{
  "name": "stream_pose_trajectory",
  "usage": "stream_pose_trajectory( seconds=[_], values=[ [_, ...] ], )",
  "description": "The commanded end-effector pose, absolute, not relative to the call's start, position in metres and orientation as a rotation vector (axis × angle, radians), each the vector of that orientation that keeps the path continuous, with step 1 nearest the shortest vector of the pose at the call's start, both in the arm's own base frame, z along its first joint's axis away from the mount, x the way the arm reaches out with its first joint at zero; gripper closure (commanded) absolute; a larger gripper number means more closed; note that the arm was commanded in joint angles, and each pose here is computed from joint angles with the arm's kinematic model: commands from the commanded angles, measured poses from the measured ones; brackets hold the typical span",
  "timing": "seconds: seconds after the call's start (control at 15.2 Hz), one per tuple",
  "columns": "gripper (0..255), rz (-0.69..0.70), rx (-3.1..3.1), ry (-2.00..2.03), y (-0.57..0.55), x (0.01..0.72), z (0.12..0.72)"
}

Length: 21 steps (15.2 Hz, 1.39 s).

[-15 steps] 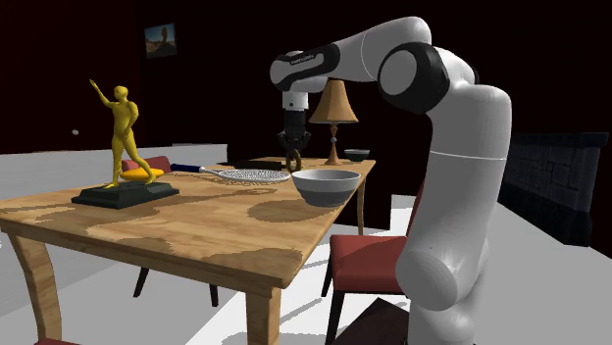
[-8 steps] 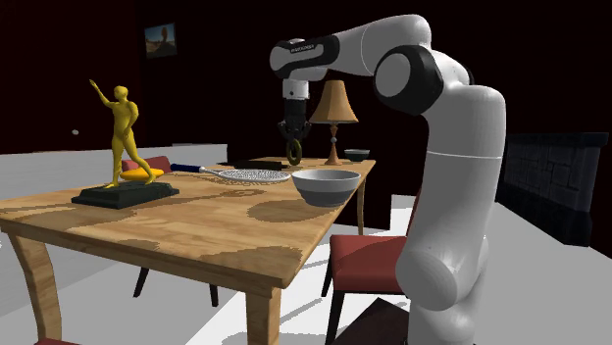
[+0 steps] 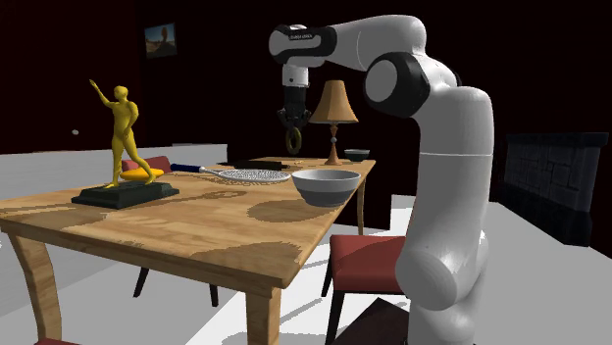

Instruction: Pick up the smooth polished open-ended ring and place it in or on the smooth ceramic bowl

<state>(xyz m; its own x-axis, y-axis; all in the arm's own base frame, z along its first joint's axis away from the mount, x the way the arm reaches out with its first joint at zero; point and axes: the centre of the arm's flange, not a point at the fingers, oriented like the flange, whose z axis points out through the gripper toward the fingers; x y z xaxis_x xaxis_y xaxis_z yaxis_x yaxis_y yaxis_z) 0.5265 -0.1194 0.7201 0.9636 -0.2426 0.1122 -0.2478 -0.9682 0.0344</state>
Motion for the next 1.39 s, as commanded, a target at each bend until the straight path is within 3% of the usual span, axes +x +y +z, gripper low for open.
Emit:
stream_pose_trajectory(
  seconds=[0.0, 0.26, 1.32],
  values=[
    [255, 0.166, 3.065, -0.383, -0.118, 0.526, 0.731],
    [255, 0.166, 3.065, -0.383, -0.118, 0.526, 0.752],
    [255, 0.166, 3.065, -0.383, -0.027, 0.337, 0.771]
  ],
)
